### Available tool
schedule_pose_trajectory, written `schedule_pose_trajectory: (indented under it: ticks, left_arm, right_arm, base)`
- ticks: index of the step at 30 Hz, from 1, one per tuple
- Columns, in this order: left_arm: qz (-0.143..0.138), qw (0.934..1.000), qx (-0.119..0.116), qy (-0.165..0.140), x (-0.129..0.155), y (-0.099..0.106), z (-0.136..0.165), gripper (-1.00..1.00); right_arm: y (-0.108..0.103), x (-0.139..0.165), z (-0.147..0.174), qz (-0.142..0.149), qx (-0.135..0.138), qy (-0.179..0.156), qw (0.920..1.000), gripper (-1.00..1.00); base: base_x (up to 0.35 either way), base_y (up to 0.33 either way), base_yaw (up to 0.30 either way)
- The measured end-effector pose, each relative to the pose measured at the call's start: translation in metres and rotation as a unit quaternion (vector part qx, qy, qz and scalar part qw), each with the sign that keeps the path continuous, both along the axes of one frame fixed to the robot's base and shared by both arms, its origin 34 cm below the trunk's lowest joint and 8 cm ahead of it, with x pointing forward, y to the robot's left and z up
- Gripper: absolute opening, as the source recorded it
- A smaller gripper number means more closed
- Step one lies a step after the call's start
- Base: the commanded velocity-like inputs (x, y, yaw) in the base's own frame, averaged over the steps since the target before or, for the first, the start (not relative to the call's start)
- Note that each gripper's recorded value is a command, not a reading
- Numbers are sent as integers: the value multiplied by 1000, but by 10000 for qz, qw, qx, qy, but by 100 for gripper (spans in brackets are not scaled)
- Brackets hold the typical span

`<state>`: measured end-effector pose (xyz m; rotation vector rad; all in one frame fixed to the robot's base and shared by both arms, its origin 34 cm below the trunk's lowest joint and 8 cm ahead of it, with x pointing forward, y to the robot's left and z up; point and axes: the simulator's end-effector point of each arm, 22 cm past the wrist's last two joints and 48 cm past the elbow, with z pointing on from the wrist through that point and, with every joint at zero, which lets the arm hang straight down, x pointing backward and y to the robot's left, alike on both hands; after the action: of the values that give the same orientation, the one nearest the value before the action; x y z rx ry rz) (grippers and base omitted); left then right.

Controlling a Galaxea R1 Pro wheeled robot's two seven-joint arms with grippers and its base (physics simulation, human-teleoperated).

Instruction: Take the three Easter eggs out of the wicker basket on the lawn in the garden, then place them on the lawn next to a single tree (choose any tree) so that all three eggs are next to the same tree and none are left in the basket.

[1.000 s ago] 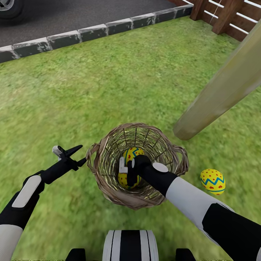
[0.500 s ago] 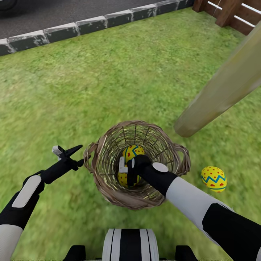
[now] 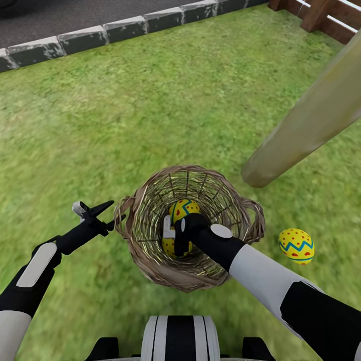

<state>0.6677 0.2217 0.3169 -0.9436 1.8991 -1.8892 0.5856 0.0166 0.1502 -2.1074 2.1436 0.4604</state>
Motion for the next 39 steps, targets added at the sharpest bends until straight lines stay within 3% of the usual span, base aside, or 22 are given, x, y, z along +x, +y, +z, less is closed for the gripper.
schedule_pose_trajectory:
  ticks: [11,12,27,39]
  left_arm:
    - [2,10000,0,5,0,0,0,100]
    - [3,10000,0,6,0,0,0,100]
    - [3,10000,2,49,-2,0,-6,100]
    - [2,9998,6,-202,7,1,25,100]
  right_arm:
    - [0,0,0,12,-2,-8,10000,100]
    - [1,0,1,11,9,-9,10000,-100]
    - [5,0,1,28,78,-21,10000,-100]
    - [-13,3,9,-82,-177,8,9998,-100]
  base:
    - [0,0,0]
    - [0,0,0]
    - [0,0,0]
    - [0,0,0]
